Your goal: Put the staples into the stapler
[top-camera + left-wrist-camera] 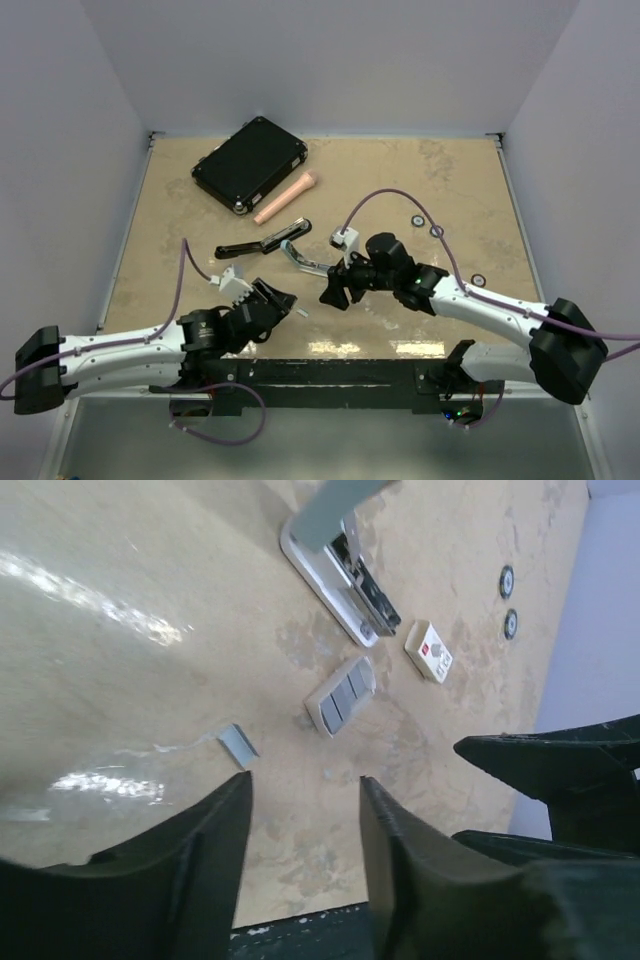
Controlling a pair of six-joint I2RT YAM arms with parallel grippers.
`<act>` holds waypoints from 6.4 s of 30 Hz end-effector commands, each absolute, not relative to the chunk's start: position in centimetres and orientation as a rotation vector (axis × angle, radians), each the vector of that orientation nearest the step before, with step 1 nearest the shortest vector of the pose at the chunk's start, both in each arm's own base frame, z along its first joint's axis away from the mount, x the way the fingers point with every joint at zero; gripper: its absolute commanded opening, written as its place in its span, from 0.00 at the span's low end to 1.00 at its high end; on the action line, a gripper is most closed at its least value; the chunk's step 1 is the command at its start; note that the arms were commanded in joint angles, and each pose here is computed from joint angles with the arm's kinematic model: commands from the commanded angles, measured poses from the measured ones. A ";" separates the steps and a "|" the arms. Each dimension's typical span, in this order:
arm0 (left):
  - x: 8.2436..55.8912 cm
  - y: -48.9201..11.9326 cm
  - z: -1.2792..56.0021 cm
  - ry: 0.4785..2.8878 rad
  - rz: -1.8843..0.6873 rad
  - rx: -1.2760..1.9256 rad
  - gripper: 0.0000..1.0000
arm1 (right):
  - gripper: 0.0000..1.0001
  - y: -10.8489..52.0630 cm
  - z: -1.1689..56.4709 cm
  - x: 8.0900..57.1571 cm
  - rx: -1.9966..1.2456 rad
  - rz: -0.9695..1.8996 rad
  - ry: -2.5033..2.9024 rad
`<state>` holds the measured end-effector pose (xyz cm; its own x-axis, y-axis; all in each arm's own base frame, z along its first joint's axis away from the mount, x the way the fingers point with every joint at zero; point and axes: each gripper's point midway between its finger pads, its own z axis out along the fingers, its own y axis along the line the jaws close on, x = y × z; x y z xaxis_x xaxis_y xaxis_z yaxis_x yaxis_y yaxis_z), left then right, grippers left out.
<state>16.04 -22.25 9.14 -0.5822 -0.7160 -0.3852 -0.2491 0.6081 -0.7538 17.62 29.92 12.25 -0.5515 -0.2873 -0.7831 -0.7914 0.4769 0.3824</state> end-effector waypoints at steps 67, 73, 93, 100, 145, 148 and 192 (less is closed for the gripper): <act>24.3 -16.2 33.2 1.738 -0.574 -0.242 0.82 | 0.12 37.4 6.1 17.3 -1.207 0.333 2.449; 25.8 -14.7 32.9 1.715 -0.583 -0.265 0.83 | 0.10 36.0 9.5 19.7 -1.042 0.556 2.303; 22.9 -28.8 33.0 1.767 -1.544 -0.002 0.92 | 0.11 27.5 32.6 20.3 -0.669 0.756 1.257; 21.3 -30.5 34.3 1.739 -1.772 0.021 0.91 | 0.11 27.4 34.0 20.1 -0.684 0.738 1.177; 19.7 -32.2 34.3 1.756 -1.894 -0.022 0.43 | 0.11 28.1 33.2 19.2 -0.756 0.763 1.135; 19.8 -32.3 34.1 1.760 -1.891 -0.025 0.38 | 0.12 28.2 33.1 19.2 -0.765 0.761 1.137; 20.4 -40.3 3.9 2.294 -0.346 0.724 0.38 | 0.74 15.5 29.1 21.1 -0.253 0.470 1.466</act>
<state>19.42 -39.42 3.78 -0.6443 0.3690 -0.6699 0.5678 0.8176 -0.0958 20.75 15.79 29.35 0.0371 0.1489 -0.9882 -0.4776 0.8712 0.1133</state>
